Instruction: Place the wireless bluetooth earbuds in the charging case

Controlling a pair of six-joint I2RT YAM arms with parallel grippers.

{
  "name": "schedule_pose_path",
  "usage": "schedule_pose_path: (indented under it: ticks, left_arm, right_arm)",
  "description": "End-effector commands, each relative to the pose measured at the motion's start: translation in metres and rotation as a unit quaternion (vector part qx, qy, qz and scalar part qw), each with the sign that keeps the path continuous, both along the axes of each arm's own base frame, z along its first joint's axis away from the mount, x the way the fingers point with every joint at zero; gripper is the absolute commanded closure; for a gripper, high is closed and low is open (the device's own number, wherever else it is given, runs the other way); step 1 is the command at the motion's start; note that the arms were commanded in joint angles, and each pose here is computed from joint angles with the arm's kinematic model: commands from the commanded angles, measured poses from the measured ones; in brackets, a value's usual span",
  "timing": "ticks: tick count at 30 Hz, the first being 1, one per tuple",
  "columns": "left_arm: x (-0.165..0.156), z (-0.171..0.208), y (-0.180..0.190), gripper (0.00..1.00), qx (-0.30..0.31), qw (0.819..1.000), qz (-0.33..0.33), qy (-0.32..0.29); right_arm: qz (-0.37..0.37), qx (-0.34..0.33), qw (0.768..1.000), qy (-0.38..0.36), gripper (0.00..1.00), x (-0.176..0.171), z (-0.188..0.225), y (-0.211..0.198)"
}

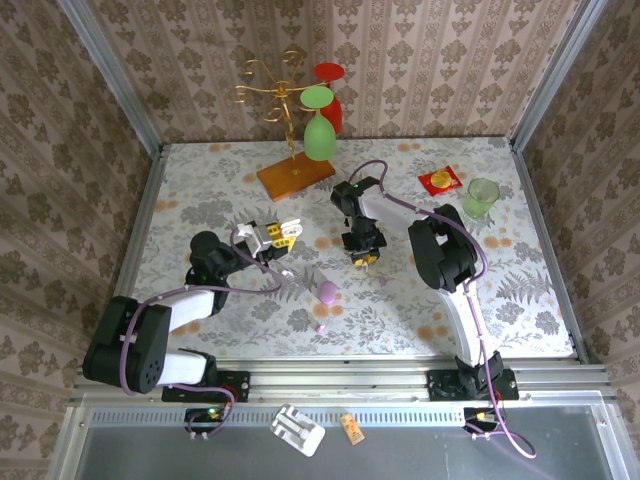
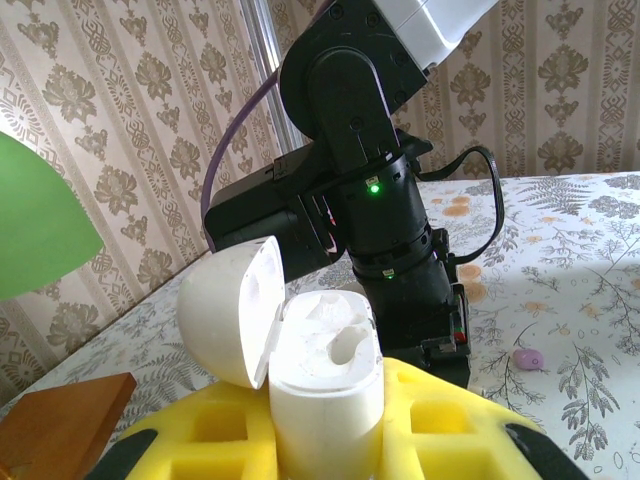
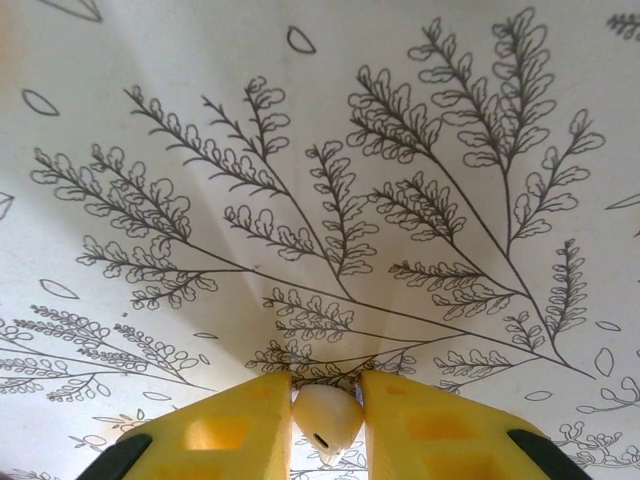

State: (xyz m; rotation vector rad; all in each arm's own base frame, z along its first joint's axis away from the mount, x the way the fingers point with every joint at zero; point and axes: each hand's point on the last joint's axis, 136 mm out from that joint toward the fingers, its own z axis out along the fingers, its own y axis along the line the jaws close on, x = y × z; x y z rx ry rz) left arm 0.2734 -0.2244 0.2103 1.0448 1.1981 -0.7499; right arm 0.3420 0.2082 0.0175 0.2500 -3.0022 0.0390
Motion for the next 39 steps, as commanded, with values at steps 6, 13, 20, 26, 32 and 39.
schedule_pose_path:
  ticks: [6,13,20,26,32,39]
  left_arm:
    - [0.007,-0.003,-0.005,0.97,0.009,1.0,-0.009,0.028]
    - [0.005,0.002,-0.014,0.96,0.001,0.999,-0.023,0.044]
    - [0.004,0.001,-0.027,0.96,-0.003,0.997,-0.042,0.061]
    - [0.007,0.004,-0.038,0.96,-0.016,0.995,-0.05,0.081]
    - [0.007,0.005,-0.049,0.96,-0.029,0.993,-0.064,0.091]
    - [0.008,0.004,-0.051,0.96,-0.033,0.993,-0.064,0.095]
  right_arm:
    - [0.046,0.088,0.987,-0.13,0.77,0.021,0.056,0.018]
    - [0.071,0.164,0.955,-0.239,0.78,0.032,0.099,0.036]
    - [0.108,0.215,0.904,-0.354,0.78,0.037,0.152,0.051]
    - [0.149,0.279,0.856,-0.409,0.78,0.023,0.198,0.069]
    - [0.179,0.321,0.821,-0.437,0.79,0.011,0.229,0.087]
    - [0.202,0.365,0.795,-0.441,0.79,0.0,0.248,0.108]
